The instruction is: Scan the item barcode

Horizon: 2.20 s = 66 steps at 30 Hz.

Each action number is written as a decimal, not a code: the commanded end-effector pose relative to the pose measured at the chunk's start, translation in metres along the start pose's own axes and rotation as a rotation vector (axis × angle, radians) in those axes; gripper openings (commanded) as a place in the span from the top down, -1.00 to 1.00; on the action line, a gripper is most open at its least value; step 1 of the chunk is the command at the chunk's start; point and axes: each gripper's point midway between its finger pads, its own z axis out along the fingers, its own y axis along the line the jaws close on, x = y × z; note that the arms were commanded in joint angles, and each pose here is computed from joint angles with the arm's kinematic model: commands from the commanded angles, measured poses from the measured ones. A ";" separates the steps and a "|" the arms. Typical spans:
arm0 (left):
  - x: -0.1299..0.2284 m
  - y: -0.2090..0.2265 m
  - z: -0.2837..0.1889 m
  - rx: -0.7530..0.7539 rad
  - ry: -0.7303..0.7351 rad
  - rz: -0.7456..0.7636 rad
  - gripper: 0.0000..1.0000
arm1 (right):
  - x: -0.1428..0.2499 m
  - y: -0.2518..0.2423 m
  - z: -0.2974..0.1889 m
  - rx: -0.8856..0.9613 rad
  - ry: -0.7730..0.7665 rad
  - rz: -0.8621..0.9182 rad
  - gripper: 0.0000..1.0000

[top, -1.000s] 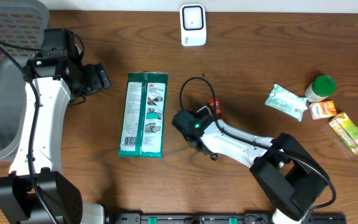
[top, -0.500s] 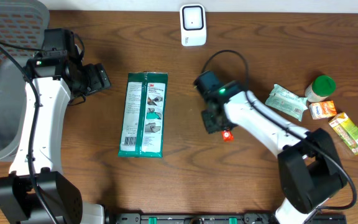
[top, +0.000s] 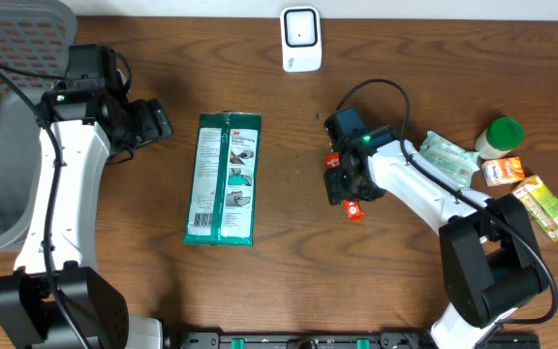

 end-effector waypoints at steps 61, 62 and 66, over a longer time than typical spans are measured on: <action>0.000 0.002 0.001 -0.005 0.006 0.001 -0.85 | -0.002 0.000 0.011 -0.029 -0.107 -0.054 0.98; 0.000 0.002 0.001 -0.005 0.005 0.001 -0.85 | -0.008 0.002 -0.004 -0.037 -0.137 -0.054 0.98; 0.000 0.002 0.001 -0.005 0.005 0.001 -0.85 | -0.024 0.009 -0.066 -0.075 -0.231 -0.049 0.98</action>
